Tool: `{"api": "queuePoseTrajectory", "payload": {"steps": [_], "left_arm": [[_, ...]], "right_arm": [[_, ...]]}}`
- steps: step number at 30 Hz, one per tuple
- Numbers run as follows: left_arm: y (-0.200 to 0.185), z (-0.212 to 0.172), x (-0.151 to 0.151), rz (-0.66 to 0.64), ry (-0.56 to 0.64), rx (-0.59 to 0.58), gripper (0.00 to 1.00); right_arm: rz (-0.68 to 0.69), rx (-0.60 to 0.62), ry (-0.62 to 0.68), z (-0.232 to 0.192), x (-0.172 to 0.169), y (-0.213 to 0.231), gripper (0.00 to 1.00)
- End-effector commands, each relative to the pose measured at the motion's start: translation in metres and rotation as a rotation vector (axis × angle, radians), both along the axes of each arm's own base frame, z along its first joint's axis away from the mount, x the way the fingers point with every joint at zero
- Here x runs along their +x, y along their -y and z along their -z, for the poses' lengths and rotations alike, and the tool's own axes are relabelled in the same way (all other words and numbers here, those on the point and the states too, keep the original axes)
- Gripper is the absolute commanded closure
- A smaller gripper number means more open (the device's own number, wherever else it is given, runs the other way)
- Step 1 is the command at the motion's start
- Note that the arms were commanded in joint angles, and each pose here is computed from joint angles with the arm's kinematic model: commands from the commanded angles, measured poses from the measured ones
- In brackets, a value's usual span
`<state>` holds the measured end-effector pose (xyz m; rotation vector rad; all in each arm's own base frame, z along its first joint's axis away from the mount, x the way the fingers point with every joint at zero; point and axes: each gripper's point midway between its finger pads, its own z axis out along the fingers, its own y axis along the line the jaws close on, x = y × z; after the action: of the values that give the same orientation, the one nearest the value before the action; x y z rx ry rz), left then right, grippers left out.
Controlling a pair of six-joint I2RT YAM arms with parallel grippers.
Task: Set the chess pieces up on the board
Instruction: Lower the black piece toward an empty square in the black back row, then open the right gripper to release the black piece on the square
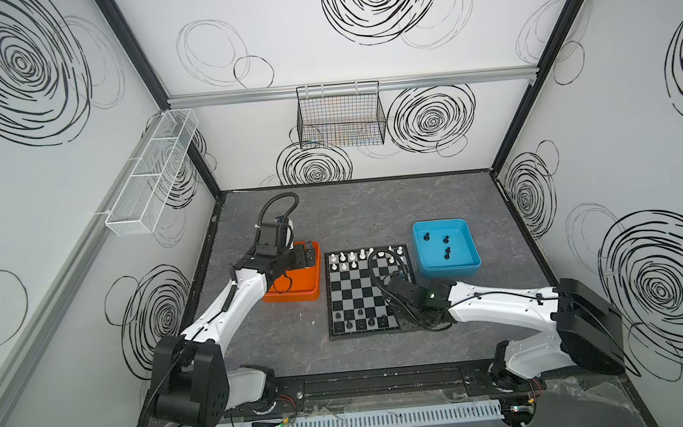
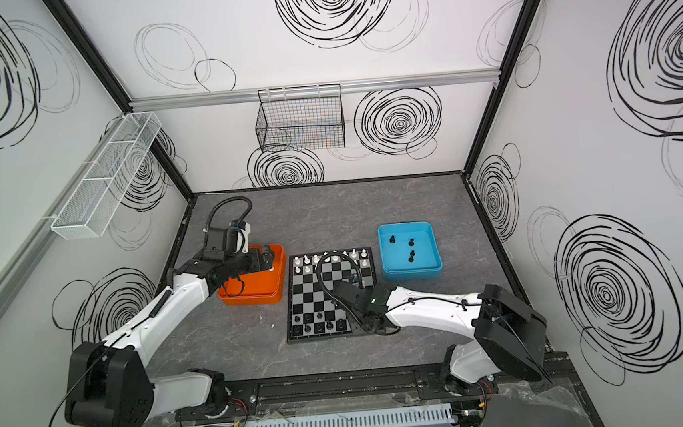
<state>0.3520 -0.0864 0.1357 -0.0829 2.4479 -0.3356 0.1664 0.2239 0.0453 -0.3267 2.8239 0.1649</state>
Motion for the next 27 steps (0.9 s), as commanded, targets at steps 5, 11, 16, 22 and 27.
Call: {"api": "queuePoseTrajectory", "payload": {"steps": [5, 11, 16, 22, 27], "left_arm": [[0.004, -0.002, 0.005, 0.004, 0.021, -0.009, 0.04], [0.005, -0.002, 0.004, 0.004, 0.021, -0.007, 0.04], [0.005, -0.002, 0.004, 0.007, 0.022, -0.004, 0.04], [0.005, -0.002, 0.004, 0.007, 0.022, -0.002, 0.04], [0.003, -0.003, 0.004, -0.003, 0.025, 0.003, 0.04]], "right_arm": [[0.009, -0.02, -0.021, 0.007, -0.008, 0.008, 0.88], [0.013, -0.017, -0.013, 0.004, -0.007, 0.008, 0.84], [0.017, -0.016, -0.004, -0.002, -0.005, 0.008, 0.82], [0.028, -0.001, 0.013, -0.016, -0.003, 0.007, 0.72], [0.038, 0.022, 0.051, -0.041, 0.003, 0.005, 0.57]]}}
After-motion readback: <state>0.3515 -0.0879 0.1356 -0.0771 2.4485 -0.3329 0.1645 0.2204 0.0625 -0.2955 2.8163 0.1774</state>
